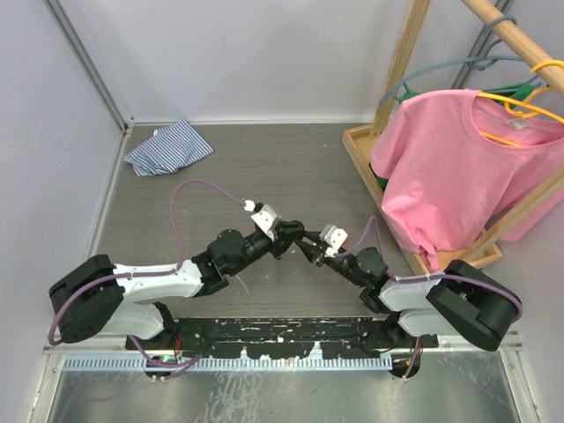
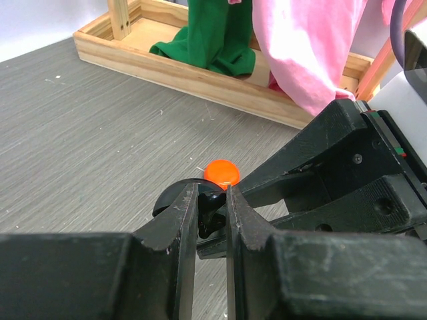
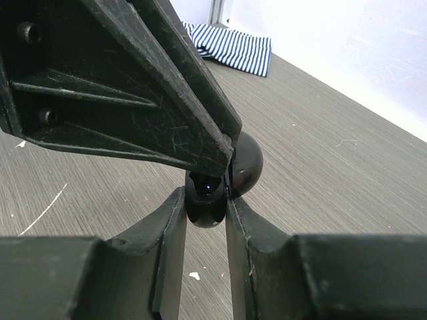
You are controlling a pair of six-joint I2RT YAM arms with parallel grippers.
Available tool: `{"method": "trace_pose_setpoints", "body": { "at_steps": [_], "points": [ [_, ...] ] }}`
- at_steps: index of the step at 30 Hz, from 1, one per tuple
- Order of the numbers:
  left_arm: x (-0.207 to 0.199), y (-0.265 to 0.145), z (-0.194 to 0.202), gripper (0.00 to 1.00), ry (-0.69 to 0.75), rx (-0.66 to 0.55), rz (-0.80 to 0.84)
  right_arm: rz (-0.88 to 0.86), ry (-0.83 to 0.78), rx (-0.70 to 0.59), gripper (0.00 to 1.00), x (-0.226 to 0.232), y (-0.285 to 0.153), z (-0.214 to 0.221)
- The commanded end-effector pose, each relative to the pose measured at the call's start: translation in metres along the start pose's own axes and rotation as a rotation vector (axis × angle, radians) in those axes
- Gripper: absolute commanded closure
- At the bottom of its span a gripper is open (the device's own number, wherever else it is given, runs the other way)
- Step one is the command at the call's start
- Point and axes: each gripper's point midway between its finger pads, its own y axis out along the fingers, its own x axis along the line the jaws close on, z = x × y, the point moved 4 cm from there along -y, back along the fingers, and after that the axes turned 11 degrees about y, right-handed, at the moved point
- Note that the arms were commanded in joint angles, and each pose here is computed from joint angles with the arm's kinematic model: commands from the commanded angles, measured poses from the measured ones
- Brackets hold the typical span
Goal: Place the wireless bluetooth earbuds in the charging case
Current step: Place the earbud in the charging case.
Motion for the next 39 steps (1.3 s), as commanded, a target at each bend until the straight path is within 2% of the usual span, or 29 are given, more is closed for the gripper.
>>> {"method": "trace_pose_setpoints", "body": {
  "at_steps": [1,14,31,39],
  "points": [
    [0.004,0.000,-0.015,0.88,0.026,-0.073,-0.021,-0.003,-0.006,-0.110,0.99,0.002,0.003,-0.024],
    [0.006,-0.003,-0.012,0.89,0.057,-0.054,-0.026,0.003,-0.006,-0.111,0.99,0.001,0.002,-0.024],
    [-0.002,-0.002,-0.002,0.84,0.082,-0.033,0.031,0.030,0.039,-0.164,0.99,-0.004,-0.003,-0.033],
    [-0.002,0.000,-0.004,0.75,0.065,-0.036,0.021,0.021,0.075,-0.170,0.99,-0.006,-0.004,-0.034]
  ]
}}
